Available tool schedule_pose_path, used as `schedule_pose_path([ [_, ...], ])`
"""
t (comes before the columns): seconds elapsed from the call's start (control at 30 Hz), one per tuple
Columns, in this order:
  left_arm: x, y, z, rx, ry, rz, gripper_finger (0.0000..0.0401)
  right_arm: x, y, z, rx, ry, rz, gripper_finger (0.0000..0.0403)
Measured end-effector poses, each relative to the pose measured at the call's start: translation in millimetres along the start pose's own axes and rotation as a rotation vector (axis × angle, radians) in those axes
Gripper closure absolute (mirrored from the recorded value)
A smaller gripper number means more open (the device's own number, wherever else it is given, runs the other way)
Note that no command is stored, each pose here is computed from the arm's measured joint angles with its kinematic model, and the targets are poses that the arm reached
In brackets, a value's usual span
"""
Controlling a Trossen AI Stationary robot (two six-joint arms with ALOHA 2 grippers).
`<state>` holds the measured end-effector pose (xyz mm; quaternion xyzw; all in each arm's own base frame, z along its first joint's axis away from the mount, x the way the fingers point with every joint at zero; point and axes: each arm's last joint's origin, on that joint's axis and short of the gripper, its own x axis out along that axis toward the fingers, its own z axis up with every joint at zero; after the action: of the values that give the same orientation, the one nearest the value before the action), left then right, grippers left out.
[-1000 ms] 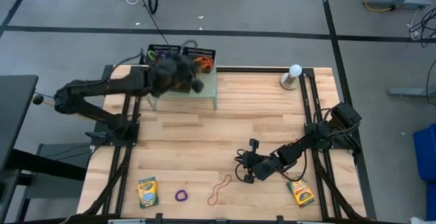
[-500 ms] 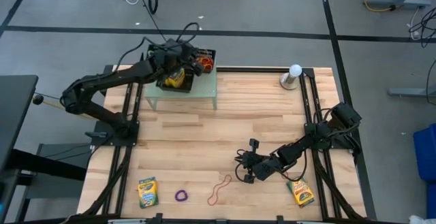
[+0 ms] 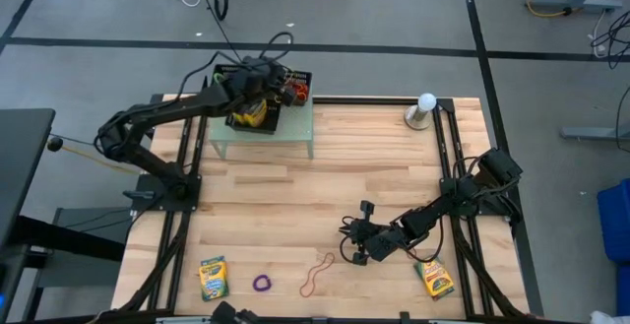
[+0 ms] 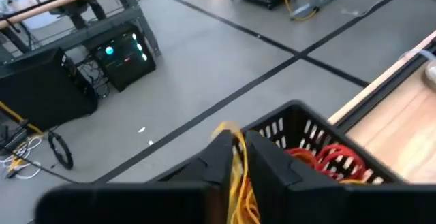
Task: Pick & Place Office Desk Supplies
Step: Put the yellow rubber band into the top right black bin, then put the red rubber band into the top right black bin
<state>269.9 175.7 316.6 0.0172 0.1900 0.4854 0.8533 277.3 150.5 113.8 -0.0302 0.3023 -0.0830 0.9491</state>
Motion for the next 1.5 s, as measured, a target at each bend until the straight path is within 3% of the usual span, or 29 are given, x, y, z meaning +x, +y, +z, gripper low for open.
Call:
schedule_pose_path([
  [0.3, -4.2, 1.4, 3.6, -0.012, -0.017, -0.010, 0.0267, 0.0, 0.0, 0.0, 0.000, 0.000, 0.000, 0.0371],
  [0.43, -14.2, -0.6, 8.1, 0.074, -0.040, -0.038, 0.0247, 0.0, 0.0, 0.0, 0.000, 0.000, 0.000, 0.0371],
  [0.57, -46.9, -10.9, 13.4, 0.176, -0.053, -0.158, 0.0264, -0.4, 0.6, -0.1, 0.011, -0.001, 0.002, 0.0371],
  [0.73, -85.5, -35.3, 5.6, 0.260, -0.034, -0.416, 0.0330, -0.8, 3.1, 5.6, 0.064, -0.053, 0.024, 0.0371],
  [0.9, -112.4, -77.0, -32.6, 0.312, -0.154, -0.591, 0.0392, -1.3, 4.3, 11.3, 0.086, -0.109, 0.023, 0.0371],
  [1.03, -127.2, -101.1, -83.2, 0.311, -0.294, -0.732, 0.0390, -1.5, 3.0, 9.8, 0.077, -0.099, -0.004, 0.0371],
  [1.23, -148.5, -104.0, -140.1, 0.137, -0.425, -0.898, 0.0382, -28.4, -1.6, 9.3, 0.119, 0.137, -0.046, 0.0385],
  [1.5, -158.7, -100.0, -162.9, 0.068, -0.421, -0.949, 0.0385, -79.6, 6.3, 4.7, 0.354, 0.425, -0.242, 0.0391],
])
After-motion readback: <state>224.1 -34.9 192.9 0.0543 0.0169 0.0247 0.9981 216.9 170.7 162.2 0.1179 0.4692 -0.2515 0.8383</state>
